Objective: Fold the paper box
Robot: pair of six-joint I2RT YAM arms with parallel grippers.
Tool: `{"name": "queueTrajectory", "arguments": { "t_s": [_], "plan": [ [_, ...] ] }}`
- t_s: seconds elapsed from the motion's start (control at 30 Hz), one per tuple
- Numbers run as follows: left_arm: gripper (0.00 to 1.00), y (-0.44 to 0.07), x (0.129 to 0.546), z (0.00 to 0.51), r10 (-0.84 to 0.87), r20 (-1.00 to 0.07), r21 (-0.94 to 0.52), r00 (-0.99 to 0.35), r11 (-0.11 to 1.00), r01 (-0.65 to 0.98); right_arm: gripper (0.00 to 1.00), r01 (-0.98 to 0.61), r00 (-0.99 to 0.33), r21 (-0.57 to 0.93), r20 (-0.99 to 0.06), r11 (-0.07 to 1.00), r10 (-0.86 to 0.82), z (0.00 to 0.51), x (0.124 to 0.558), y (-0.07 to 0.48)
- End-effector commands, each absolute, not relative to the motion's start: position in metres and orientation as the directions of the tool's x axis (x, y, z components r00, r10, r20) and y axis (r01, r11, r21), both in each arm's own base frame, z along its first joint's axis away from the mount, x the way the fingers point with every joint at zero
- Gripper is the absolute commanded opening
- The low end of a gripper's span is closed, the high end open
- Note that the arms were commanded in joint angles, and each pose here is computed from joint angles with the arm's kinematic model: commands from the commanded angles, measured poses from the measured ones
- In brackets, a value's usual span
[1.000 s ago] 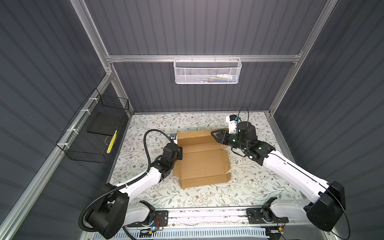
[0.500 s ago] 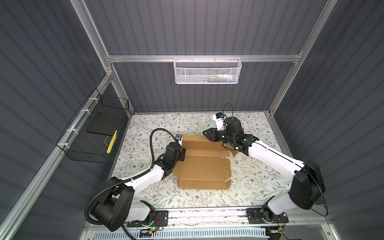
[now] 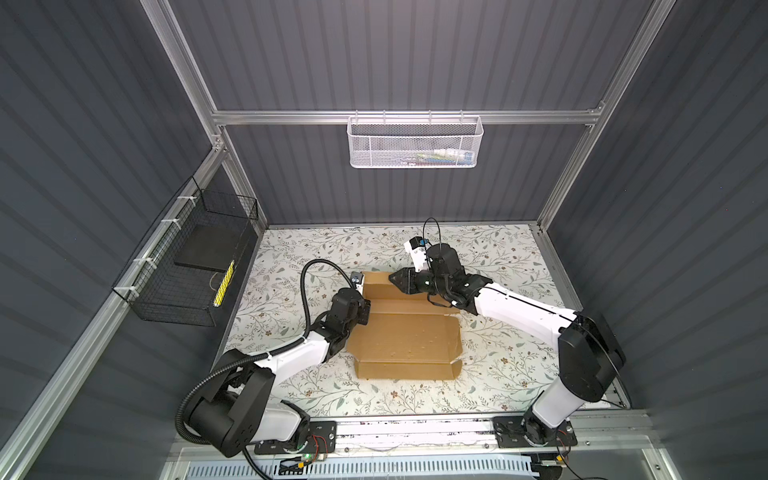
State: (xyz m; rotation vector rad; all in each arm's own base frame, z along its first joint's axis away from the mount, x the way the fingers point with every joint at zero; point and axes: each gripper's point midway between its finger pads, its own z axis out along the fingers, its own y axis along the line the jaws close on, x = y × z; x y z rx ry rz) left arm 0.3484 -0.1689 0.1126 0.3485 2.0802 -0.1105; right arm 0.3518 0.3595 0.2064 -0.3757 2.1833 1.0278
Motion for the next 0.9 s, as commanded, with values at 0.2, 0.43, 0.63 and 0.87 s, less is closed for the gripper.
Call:
{"name": "queueTrajectory", "arguments": {
  "t_s": [0.2,0.43,0.63,0.87],
  "plan": [
    [0.00,-0.164,0.352,0.106,0.194,-0.857,0.072,-0.478,0.963,0.262,0.30,-0.526,-0.707,0.564,-0.706,0.636,0.041,0.205,0.358,0.367],
    [0.08,-0.162,0.356,0.102,0.151,-0.857,0.046,-0.493,0.975,0.218,0.29,-0.519,-0.713,0.568,-0.699,0.638,0.042,0.198,0.359,0.367],
    [0.11,-0.166,0.363,0.096,0.124,-0.851,0.024,-0.511,0.980,0.197,0.29,-0.514,-0.721,0.572,-0.692,0.639,0.040,0.192,0.358,0.367],
    [0.17,-0.168,0.369,0.091,0.104,-0.843,0.009,-0.527,0.984,0.180,0.29,-0.505,-0.728,0.574,-0.685,0.645,0.040,0.186,0.358,0.365]
  ]
}}
